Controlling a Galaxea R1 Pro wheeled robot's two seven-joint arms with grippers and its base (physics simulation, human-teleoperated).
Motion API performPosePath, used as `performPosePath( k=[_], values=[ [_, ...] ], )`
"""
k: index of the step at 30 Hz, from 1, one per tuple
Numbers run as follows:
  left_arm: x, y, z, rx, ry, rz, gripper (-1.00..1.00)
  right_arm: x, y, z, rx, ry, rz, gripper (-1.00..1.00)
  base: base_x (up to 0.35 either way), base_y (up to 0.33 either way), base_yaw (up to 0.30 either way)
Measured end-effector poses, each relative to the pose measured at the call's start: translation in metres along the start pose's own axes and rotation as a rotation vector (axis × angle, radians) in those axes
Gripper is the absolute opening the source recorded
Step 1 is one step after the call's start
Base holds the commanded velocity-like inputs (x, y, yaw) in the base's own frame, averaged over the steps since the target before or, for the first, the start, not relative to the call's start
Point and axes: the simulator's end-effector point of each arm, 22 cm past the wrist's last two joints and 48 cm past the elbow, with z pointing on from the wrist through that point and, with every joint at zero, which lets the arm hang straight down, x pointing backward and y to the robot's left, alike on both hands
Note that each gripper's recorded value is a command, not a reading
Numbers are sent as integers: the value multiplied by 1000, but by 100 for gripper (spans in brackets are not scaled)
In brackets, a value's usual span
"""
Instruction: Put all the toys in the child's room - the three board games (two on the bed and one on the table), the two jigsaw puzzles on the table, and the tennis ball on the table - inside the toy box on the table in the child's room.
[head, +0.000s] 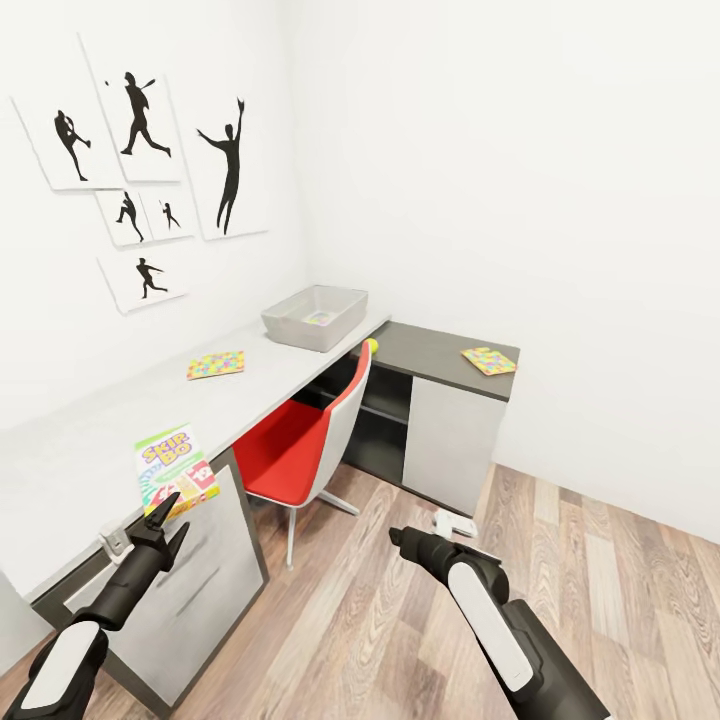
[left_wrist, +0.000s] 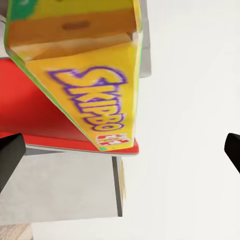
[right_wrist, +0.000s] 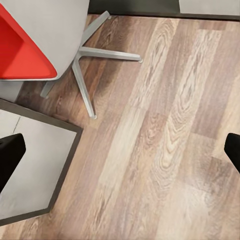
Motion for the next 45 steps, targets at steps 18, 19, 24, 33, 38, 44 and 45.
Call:
performPosePath(
  k=[18,19,24,33,38,44,45],
  values=[
    [0,-14,-1,68,1,-1,100,1,0,0,0,2,-1,100,0,0,0],
    [0,-14,-1,68,1,-1,100,1,0,0,0,2,-1,100,0,0,0],
    [1,-14,-1,67,1,-1,100,1,0,0,0,2,-2,100,0,0,0],
    [0,-14,-2,69,0,0,100,1,0,0,0,2,-1,100,0,0,0],
    [-1,-14,-2,69,-6,5,100,1,0,0,0,2,-1,100,16,0,0],
    [-2,-13,-2,65,-13,10,100,1,0,0,0,2,-1,100,74,0,0],
    [-2,-13,-2,65,-13,10,100,1,0,0,0,2,-1,100,56,0,0]
  ],
)
